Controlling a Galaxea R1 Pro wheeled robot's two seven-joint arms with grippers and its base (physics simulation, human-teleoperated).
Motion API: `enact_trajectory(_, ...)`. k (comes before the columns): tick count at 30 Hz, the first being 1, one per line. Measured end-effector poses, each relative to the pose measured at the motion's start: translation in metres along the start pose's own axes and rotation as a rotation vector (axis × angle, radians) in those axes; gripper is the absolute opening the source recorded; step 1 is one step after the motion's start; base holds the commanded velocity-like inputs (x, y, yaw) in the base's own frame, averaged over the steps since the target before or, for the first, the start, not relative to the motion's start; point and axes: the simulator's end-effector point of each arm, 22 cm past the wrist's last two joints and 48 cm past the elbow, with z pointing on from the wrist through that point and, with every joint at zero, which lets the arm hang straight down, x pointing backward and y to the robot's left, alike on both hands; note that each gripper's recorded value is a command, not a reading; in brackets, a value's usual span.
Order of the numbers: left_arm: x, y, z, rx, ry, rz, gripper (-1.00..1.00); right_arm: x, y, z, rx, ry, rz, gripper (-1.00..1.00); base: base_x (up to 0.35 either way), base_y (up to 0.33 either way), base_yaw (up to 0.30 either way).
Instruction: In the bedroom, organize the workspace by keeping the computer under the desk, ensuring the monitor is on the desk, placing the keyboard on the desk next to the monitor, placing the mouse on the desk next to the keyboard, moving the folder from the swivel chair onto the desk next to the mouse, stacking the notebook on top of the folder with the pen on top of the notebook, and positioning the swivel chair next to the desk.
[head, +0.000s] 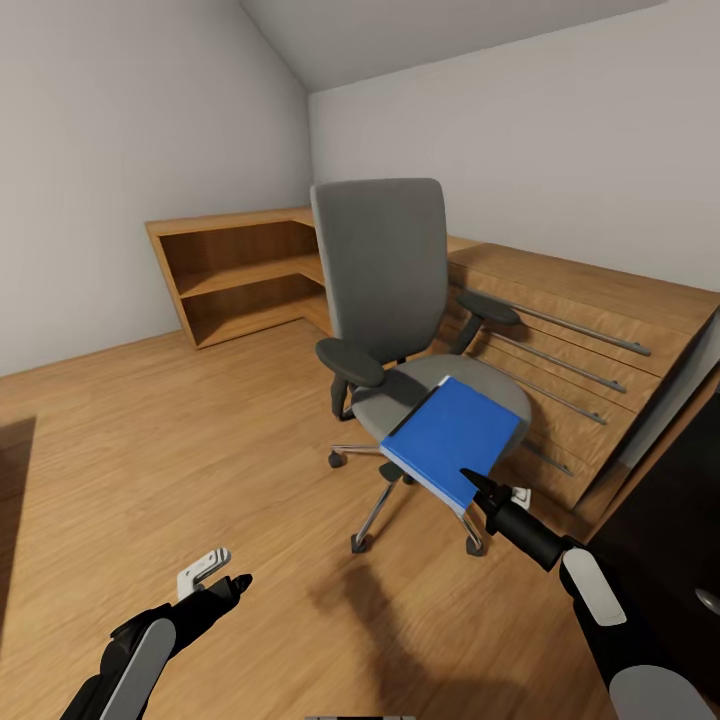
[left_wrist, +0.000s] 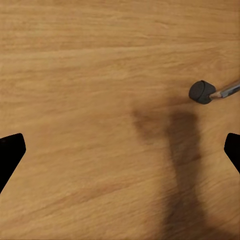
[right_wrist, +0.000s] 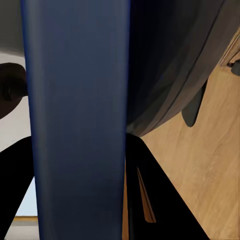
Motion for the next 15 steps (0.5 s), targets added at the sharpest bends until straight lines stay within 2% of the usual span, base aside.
enact_trajectory(15, 0.0034, 0.0028, 0.0016, -0.006, 0.008, -0.001, 1.0, -0.0018, -0.0012, -0.0005, 0.006, -0.005, 0.0, -1.0, 0.0, 0.0, 0.0)
